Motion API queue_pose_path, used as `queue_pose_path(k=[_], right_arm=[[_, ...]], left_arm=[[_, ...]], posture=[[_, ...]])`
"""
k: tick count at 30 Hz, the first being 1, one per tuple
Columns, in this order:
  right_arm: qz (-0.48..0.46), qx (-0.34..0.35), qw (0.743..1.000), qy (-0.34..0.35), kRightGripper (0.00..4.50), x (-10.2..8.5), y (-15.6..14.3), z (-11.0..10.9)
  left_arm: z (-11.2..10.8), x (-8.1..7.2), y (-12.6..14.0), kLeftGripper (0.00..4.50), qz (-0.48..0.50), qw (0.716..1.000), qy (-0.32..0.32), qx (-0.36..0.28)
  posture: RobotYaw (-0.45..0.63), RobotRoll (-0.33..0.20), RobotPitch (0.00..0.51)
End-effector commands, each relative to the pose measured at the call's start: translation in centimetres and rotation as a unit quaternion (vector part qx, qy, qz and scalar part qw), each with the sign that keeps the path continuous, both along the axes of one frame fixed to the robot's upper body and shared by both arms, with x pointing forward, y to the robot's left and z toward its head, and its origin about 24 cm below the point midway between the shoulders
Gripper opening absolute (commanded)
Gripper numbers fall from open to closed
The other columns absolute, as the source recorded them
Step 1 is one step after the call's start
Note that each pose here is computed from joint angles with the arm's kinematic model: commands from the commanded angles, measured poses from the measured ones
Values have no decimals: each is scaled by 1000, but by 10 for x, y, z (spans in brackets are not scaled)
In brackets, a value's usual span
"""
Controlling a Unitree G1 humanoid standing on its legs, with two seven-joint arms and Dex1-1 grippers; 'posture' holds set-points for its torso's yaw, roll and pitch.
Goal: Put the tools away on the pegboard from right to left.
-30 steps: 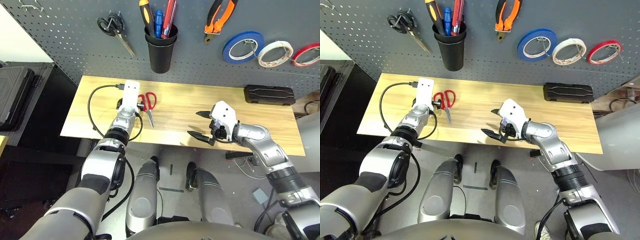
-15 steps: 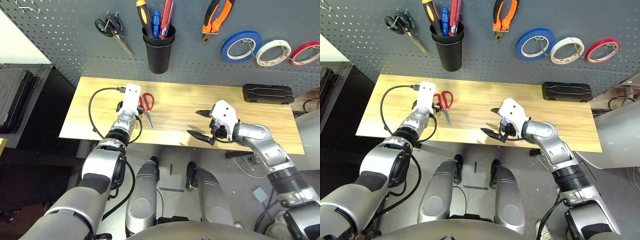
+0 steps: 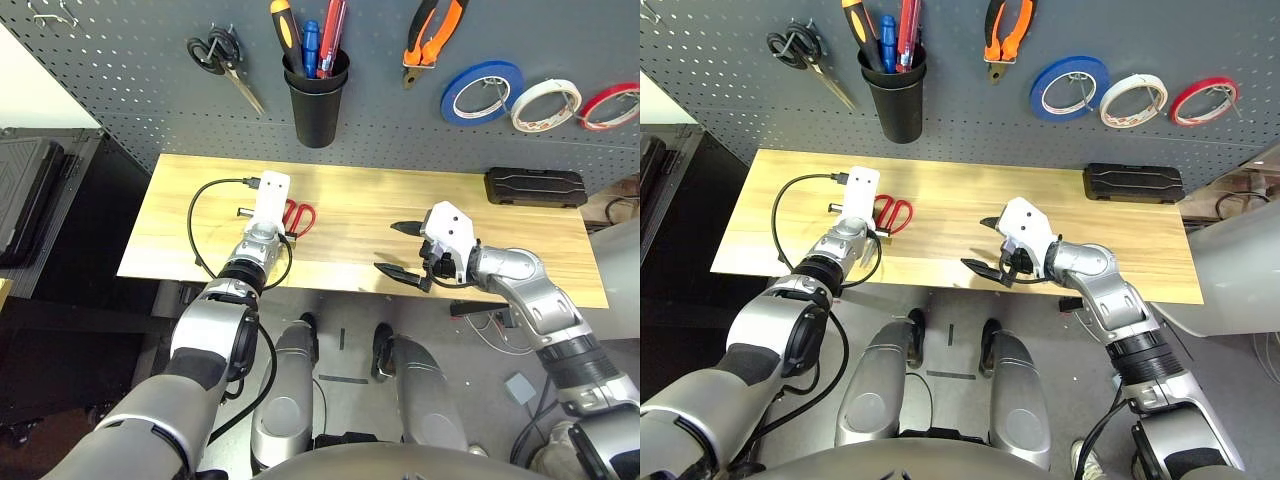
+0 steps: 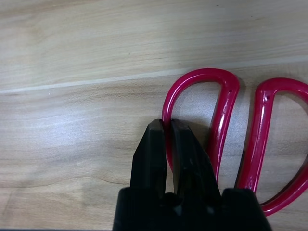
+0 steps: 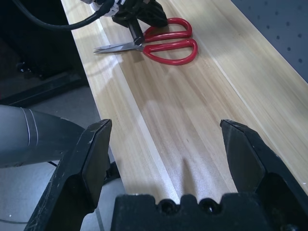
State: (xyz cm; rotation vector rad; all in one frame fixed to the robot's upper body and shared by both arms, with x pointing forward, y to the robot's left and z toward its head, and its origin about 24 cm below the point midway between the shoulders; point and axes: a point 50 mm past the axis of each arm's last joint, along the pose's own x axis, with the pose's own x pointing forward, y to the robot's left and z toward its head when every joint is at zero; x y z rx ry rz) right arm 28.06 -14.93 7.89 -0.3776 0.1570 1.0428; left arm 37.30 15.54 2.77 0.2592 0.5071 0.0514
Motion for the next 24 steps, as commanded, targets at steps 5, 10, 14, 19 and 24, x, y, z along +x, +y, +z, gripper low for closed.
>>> queue_pose_path(k=[5, 10, 14, 19, 24], right_arm=[[12, 0, 1000, -1, 4500, 0, 3, -2], [14, 6, 1000, -9, 4500, 5, 3, -1], [13, 13, 1000, -15, 4500, 8, 3, 0], [13, 21, 999, -23, 4500, 13, 3, 0], [17, 36, 999, -36, 4500, 18, 5, 3]], left_arm=[[-3, -3, 1, 34, 42, 997, -6, -65], [7, 0, 6, 34, 65, 993, -30, -95], [18, -4, 12, 34, 77, 990, -58, -106], [32, -19, 24, 34, 92, 985, -93, -113], [48, -36, 36, 34, 106, 977, -138, -126]], posture=[[151, 0, 292], [176, 0, 285], [194, 0, 278], [216, 0, 271], [242, 0, 265]])
